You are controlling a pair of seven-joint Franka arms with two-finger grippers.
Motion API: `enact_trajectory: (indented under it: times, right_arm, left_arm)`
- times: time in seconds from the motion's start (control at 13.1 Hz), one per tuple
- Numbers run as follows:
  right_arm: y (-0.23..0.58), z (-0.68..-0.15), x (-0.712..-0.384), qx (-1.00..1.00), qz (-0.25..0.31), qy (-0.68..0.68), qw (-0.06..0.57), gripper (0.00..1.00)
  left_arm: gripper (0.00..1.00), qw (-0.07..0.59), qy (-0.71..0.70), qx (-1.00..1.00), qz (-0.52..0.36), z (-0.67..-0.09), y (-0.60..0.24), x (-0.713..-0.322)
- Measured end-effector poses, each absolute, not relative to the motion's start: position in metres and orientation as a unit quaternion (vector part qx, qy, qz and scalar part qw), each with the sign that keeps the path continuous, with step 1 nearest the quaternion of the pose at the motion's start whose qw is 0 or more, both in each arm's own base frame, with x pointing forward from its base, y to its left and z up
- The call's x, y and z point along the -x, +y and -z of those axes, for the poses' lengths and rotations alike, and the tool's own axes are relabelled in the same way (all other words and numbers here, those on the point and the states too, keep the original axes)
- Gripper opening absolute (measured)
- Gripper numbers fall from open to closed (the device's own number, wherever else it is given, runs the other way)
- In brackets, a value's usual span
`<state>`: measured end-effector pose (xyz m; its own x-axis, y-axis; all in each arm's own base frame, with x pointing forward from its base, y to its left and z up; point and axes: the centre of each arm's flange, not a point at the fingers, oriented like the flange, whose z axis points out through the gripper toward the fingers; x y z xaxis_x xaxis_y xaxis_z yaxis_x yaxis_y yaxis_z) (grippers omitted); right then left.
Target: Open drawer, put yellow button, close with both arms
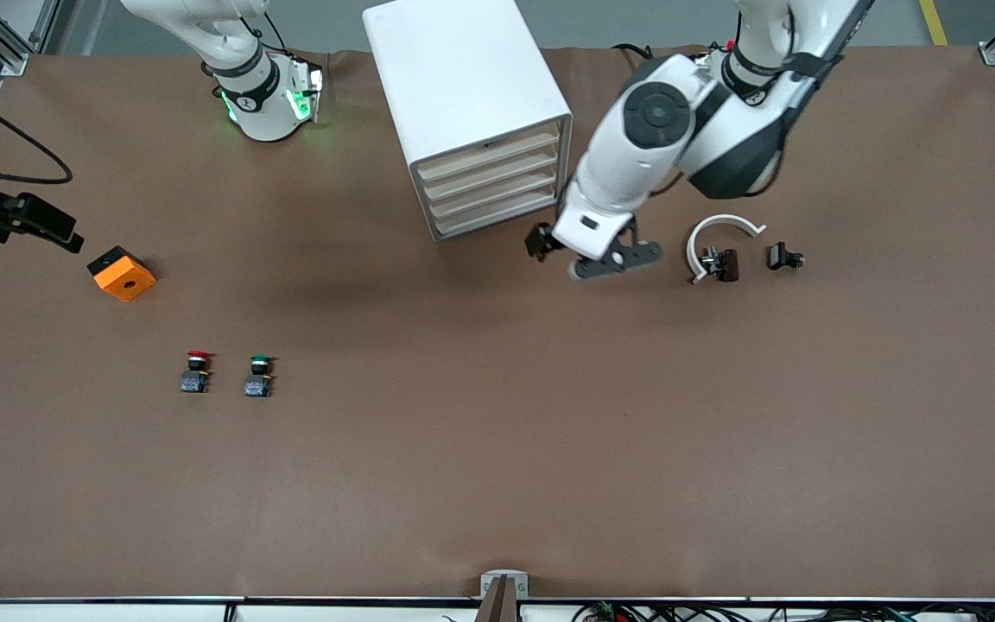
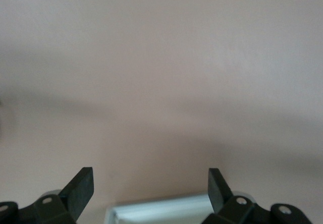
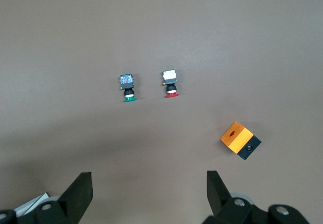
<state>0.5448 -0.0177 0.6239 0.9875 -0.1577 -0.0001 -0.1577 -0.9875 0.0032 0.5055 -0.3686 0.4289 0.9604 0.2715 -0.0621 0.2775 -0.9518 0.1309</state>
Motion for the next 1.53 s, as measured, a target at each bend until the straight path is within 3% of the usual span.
enact_trajectory:
  times: [0.38,0.77,1.23,1.53]
  right_arm:
    - [-0.014,-0.623,-0.53,-0.997,-0.018,-0.075,0.0,1.0]
    - [-0.017,-0.626,-0.52,-0.999,-0.032,-0.017,0.0,1.0]
    - [-0.017,-0.625,-0.52,-0.999,-0.032,-0.011,0.0,1.0]
    - [-0.017,-0.625,-0.52,-0.999,-0.032,-0.01,0.0,1.0]
  left_arm:
    - [1.0,0.009,0.177,-0.984,-0.021,-0.508,-0.261,-0.578]
    - [1.0,-0.002,0.135,-0.99,-0.043,-0.556,-0.181,-0.607]
    - [1.0,-0.065,0.02,-0.997,-0.043,-0.625,-0.138,-0.567]
    - [1.0,-0.053,-0.004,-0.998,-0.027,-0.662,-0.112,-0.535]
